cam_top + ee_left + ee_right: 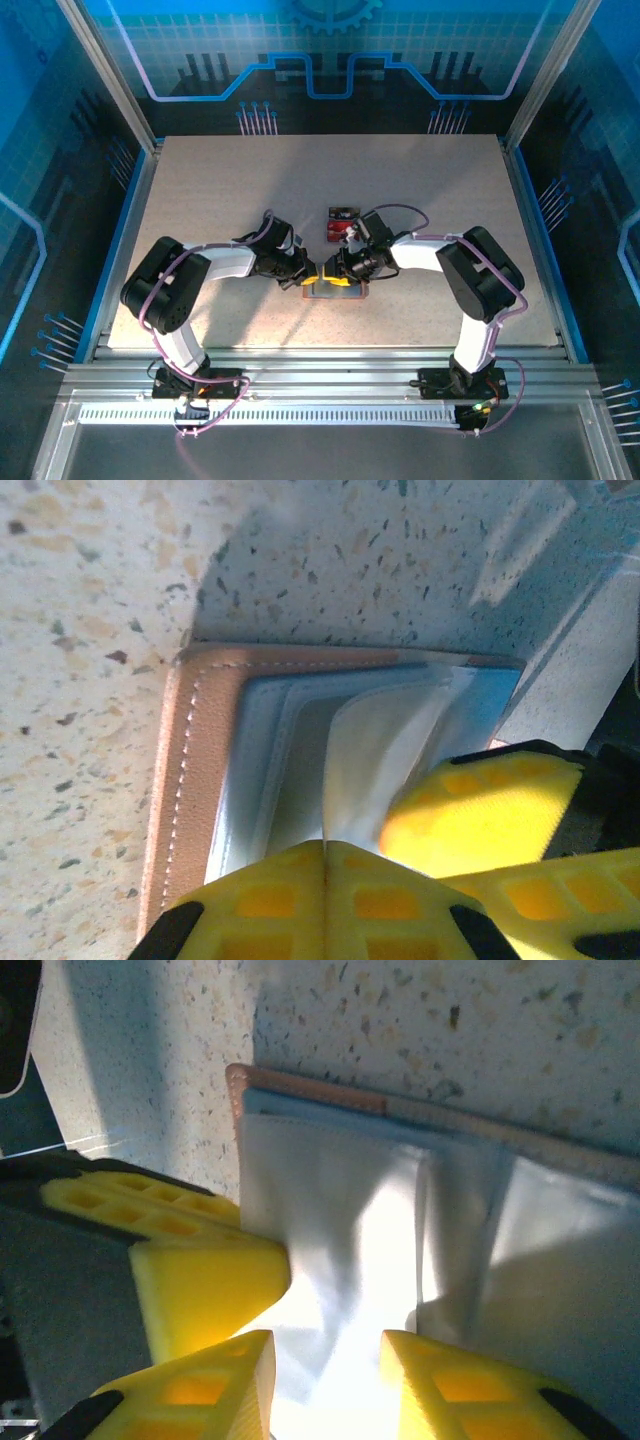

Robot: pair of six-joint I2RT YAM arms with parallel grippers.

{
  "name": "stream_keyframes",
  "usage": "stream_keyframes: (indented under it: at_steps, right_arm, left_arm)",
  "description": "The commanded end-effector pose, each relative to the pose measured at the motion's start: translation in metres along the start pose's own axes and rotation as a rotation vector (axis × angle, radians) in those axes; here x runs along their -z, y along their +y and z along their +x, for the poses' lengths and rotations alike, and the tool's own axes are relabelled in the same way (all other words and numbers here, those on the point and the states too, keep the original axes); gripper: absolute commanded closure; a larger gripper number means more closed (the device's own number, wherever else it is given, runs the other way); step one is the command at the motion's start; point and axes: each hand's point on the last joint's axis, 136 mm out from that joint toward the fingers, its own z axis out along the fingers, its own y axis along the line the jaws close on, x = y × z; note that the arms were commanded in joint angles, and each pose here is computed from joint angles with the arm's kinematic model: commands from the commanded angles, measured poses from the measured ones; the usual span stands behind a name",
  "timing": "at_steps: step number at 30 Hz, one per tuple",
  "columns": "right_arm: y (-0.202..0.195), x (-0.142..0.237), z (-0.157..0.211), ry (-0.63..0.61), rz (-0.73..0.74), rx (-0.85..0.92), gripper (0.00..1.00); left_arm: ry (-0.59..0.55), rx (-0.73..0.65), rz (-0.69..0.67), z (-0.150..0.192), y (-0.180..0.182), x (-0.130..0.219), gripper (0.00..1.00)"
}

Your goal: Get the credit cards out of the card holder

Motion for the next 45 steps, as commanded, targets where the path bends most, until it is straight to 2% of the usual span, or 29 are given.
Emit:
stream_keyframes:
  at_steps: [1, 4, 17, 23, 32, 45]
  right_arm:
    - [0.012, 0.020, -0.002, -0.034, -0.010, -0.003, 0.66]
    - [0.019, 0.031, -0.003, -0.054, -0.007, 0.012, 0.66]
    - [0.023, 0.067, -0.012, -0.131, -0.033, 0.008, 0.65]
    - [0.017, 0.085, -0.013, -0.176, -0.018, 0.009, 0.65]
    - [-0.003, 0.102, -0.006, -0.226, 0.007, -0.023, 0.64]
    - [-0.036, 0.113, 0.005, -0.237, 0.095, -0.050, 0.62]
  left_arm:
    - [0.025, -0.012, 0.011, 0.005, -0.003, -0.002, 0.96]
    - [0.019, -0.022, 0.011, 0.005, -0.005, 0.000, 0.95]
    - [-0.012, -0.135, 0.149, 0.004, -0.059, 0.021, 0.67]
    - [0.017, -0.165, 0.159, 0.011, -0.076, 0.016, 0.65]
    - [0.092, -0.197, 0.159, 0.023, -0.097, -0.011, 0.63]
    - [0.175, -0.198, 0.131, 0.034, -0.101, -0.051, 0.63]
